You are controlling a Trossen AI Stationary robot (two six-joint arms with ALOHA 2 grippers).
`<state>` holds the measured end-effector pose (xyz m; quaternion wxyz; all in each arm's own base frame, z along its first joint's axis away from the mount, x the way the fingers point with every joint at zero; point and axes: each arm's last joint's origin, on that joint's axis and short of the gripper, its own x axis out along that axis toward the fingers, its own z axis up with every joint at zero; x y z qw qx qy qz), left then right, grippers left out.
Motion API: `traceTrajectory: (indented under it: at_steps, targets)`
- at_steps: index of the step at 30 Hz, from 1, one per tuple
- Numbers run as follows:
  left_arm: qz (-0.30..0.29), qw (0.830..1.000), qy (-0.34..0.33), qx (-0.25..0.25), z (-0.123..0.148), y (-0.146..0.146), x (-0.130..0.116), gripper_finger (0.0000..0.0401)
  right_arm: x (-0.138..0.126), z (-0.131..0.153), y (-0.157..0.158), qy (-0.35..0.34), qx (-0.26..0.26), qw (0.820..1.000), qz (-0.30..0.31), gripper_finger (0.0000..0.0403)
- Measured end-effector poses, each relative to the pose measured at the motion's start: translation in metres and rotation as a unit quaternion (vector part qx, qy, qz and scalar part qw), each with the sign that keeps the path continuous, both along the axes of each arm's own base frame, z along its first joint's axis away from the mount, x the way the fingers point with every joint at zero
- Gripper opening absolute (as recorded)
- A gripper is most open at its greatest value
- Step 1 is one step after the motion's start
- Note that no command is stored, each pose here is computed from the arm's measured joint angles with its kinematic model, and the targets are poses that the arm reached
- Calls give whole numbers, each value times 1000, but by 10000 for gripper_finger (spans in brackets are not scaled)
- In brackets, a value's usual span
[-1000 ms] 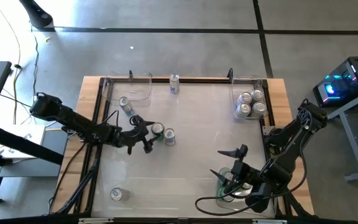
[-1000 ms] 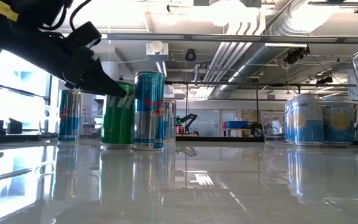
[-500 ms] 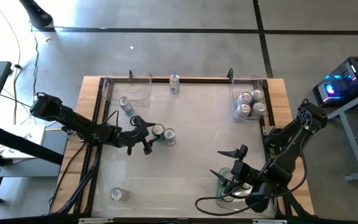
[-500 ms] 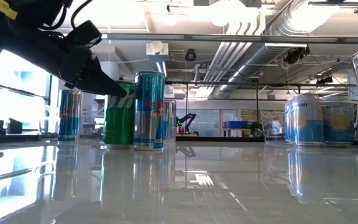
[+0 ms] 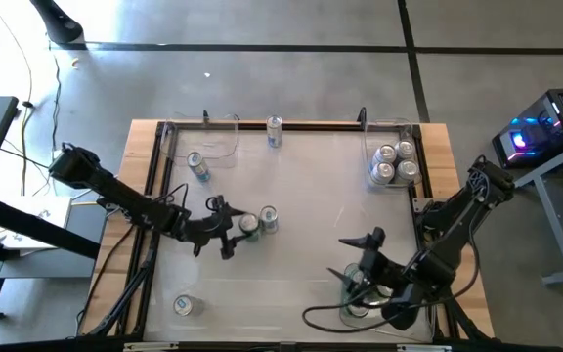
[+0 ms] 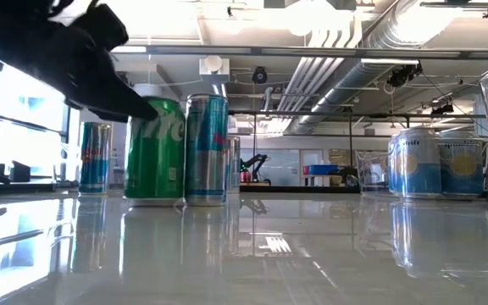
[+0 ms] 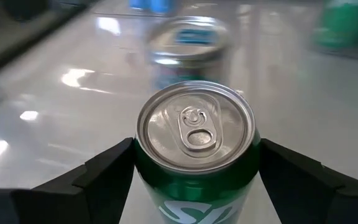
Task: Sort soda cans
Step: Put the green soda can into the bottom transparent bin
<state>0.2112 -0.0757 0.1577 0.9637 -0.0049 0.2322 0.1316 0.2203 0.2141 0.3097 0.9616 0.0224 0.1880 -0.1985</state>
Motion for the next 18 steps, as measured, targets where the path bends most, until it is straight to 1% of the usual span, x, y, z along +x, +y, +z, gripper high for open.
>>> traceTrajectory:
  at_steps: [5,10,12,14,18]
  targets:
    - [-66,997,-2,-51,7,-15,2,306,21,-10,-5,43,26,999,18,346]
    - [-132,986,-25,-94,13,-30,2,306,58,-27,-3,82,22,992,95,346]
    - [-144,984,-42,-93,15,-35,3,306,74,-34,-4,91,20,987,134,346]
    - [-155,983,-52,-82,13,-39,7,306,90,-40,-10,96,23,981,168,346]
    - [-175,981,-68,-48,7,-48,20,305,110,-50,-30,122,26,975,184,346]
